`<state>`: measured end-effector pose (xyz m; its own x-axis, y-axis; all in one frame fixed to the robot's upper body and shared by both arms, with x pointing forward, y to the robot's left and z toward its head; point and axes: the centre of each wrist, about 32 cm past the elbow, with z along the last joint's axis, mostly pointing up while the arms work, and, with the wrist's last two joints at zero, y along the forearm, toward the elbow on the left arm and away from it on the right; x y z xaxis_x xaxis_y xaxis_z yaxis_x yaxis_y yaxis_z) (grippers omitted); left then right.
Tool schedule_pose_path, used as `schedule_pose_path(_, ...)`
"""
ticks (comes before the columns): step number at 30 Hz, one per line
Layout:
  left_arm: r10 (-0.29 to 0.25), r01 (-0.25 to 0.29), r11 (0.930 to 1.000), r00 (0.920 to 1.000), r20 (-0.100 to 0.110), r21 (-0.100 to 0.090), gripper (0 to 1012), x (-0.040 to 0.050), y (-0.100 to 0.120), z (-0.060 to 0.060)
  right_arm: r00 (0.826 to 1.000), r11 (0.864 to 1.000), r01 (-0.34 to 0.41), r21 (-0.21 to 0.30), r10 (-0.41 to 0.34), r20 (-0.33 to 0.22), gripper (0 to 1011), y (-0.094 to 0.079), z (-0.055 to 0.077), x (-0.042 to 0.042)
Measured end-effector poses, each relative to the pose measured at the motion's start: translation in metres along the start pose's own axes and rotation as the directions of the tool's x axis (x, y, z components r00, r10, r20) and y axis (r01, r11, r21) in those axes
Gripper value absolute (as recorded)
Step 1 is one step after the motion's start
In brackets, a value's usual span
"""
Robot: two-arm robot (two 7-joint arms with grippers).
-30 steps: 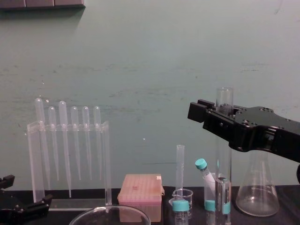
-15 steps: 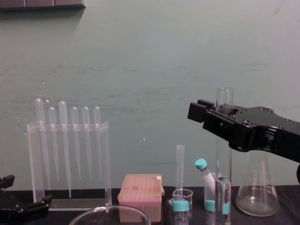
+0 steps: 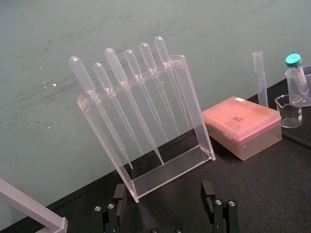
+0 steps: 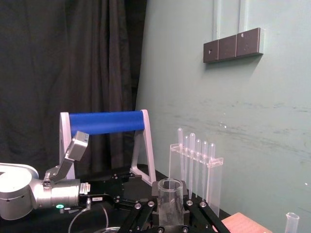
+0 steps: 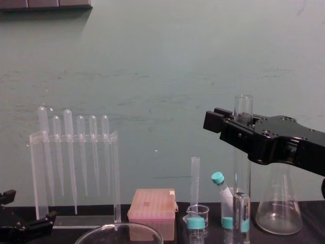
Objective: Hold the test tube with one hand and immerse one end into the beaker, then return it to the test tube rack.
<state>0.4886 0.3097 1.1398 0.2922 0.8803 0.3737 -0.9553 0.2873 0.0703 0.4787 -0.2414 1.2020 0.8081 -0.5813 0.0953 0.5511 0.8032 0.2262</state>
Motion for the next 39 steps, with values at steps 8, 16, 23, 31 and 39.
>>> schedule_pose_path(8, 0.0, 0.0, 1.0, 1.0, 0.0, 0.0, 1000, 0.0, 0.0, 0.0, 1.0, 1.0, -0.01, 0.013, 0.01, 0.019, 189, 0.003, 0.005, 0.0016)
schedule_pose_path(16, 0.0, 0.0, 1.0, 1.0, 0.0, 0.0, 1000, 0.0, 0.0, 0.0, 0.99, 0.99, -0.097, 0.105, 0.085, 0.112, 189, 0.03, 0.033, 0.0145)
schedule_pose_path(23, 0.0, 0.0, 1.0, 1.0, 0.0, 0.0, 1000, 0.0, 0.0, 0.0, 0.974, 0.968, -0.202, 0.149, 0.182, 0.135, 190, 0.062, 0.042, 0.0243)
schedule_pose_path(31, 0.0, 0.0, 1.0, 1.0, 0.0, 0.0, 1000, 0.0, 0.0, 0.0, 0.953, 0.941, -0.304, 0.148, 0.301, 0.042, 190, 0.096, 0.023, 0.0317)
schedule_pose_path(39, 0.0, 0.0, 1.0, 1.0, 0.0, 0.0, 1000, -0.0001, 0.0, 0.0, 0.922, 0.916, -0.378, 0.133, 0.386, -0.037, 190, 0.12, 0.007, 0.0316)
